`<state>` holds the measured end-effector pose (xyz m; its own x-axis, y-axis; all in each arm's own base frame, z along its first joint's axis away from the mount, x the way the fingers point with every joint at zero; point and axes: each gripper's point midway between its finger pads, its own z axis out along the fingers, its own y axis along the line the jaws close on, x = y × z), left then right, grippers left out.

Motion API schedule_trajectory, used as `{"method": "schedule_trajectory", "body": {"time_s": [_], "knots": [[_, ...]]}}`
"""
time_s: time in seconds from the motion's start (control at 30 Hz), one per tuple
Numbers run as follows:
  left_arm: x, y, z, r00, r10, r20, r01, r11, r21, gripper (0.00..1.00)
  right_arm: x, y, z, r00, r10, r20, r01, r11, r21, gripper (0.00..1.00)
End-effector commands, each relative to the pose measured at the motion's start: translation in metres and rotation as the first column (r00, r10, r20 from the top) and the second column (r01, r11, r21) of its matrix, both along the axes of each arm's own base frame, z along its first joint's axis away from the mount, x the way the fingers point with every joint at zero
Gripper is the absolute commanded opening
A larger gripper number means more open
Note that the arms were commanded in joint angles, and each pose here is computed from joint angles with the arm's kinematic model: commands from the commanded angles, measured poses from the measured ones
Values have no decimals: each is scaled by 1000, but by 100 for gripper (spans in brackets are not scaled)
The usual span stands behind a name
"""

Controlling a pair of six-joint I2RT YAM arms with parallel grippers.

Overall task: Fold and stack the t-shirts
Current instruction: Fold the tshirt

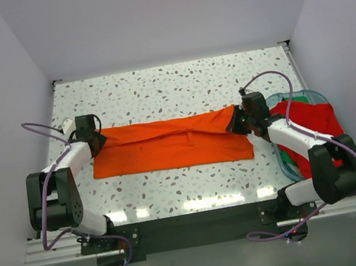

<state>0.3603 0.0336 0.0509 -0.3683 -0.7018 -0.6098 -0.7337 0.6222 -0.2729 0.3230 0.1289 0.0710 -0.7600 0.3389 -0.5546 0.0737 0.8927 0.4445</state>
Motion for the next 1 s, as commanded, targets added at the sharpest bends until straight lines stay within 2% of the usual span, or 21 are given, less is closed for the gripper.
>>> {"method": "schedule_trajectory", "body": {"time_s": [0.0, 0.33, 0.53, 0.73, 0.83, 0.97], "knots": [[8, 8, 6, 998, 64, 14, -64, 998, 12, 45, 7, 2, 11, 999, -4, 54, 3, 1000, 19, 0], [17, 9, -3, 997, 71, -13, -70, 997, 17, 40, 8, 3, 9, 999, -1, 47, 0, 1000, 18, 0], [23, 9, -6, 998, 58, -21, -58, 998, 22, 29, 9, 4, 9, 999, 2, 48, -2, 1000, 20, 0], [25, 11, 1, 999, 42, -10, -42, 998, 36, 8, 9, 5, 9, 999, 5, 48, -6, 1000, 20, 0], [26, 14, 7, 999, 36, -1, -36, 998, 47, 2, 10, 5, 9, 999, 4, 46, -5, 1000, 21, 0], [23, 18, 14, 999, 36, 7, -36, 997, 62, 0, 11, 5, 11, 999, 1, 51, -3, 1000, 24, 0]]}}
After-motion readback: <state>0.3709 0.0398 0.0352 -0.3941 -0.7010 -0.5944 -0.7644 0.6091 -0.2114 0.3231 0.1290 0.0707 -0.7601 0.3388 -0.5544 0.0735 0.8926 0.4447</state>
